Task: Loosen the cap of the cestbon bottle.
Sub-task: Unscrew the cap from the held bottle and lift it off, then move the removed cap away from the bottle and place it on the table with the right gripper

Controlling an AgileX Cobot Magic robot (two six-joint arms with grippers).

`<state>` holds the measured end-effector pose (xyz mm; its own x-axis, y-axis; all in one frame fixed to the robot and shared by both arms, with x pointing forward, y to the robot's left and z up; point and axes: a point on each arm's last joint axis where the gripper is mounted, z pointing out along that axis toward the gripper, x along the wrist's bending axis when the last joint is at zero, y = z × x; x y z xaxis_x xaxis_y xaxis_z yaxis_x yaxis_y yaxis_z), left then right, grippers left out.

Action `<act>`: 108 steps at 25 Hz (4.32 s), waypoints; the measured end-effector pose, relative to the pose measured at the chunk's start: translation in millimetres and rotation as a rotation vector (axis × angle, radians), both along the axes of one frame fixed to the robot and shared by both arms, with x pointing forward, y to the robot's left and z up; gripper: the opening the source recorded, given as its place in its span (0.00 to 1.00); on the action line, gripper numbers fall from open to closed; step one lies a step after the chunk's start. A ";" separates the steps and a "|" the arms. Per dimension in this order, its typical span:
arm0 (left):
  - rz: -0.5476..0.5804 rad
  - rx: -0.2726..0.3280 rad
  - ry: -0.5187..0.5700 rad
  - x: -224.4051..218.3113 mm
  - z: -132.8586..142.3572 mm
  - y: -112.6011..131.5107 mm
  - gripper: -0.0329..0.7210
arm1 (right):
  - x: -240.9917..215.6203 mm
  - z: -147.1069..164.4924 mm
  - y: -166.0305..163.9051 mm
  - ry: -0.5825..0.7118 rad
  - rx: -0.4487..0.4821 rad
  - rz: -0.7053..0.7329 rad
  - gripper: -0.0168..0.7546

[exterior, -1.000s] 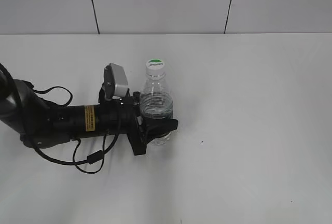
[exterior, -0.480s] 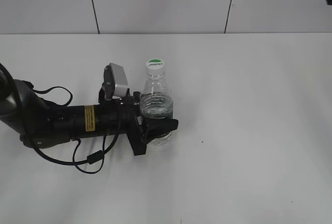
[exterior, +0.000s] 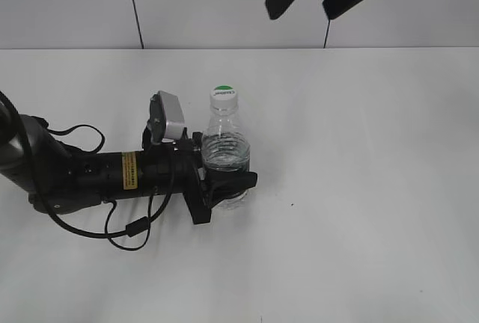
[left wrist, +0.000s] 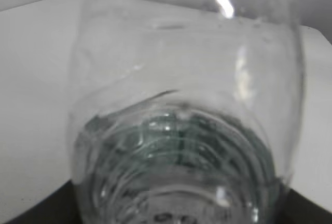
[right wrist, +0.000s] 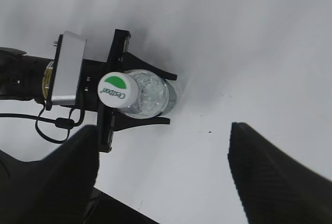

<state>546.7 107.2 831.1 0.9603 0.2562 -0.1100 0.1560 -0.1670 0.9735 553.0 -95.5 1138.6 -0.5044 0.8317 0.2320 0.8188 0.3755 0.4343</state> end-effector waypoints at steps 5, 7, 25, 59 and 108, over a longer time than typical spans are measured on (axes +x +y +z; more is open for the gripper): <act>0.000 0.000 0.000 0.0 0.0 0.0 0.58 | 0.1 -21.7 29.9 0.054 -0.021 0.044 0.79; 0.000 0.000 0.000 0.0 0.0 0.0 0.58 | 0.8 -32.2 38.3 0.079 -0.034 0.055 0.79; 0.000 -0.001 0.000 0.0 0.1 0.0 0.58 | 19.4 -73.1 76.0 0.150 -0.061 0.081 0.79; 0.000 0.001 -0.001 0.0 -0.1 0.0 0.58 | 21.8 -96.0 86.3 0.113 -0.125 0.282 0.41; 0.005 0.000 0.000 0.6 0.1 0.0 0.58 | 15.7 12.6 -0.6 -0.238 -0.274 0.021 0.40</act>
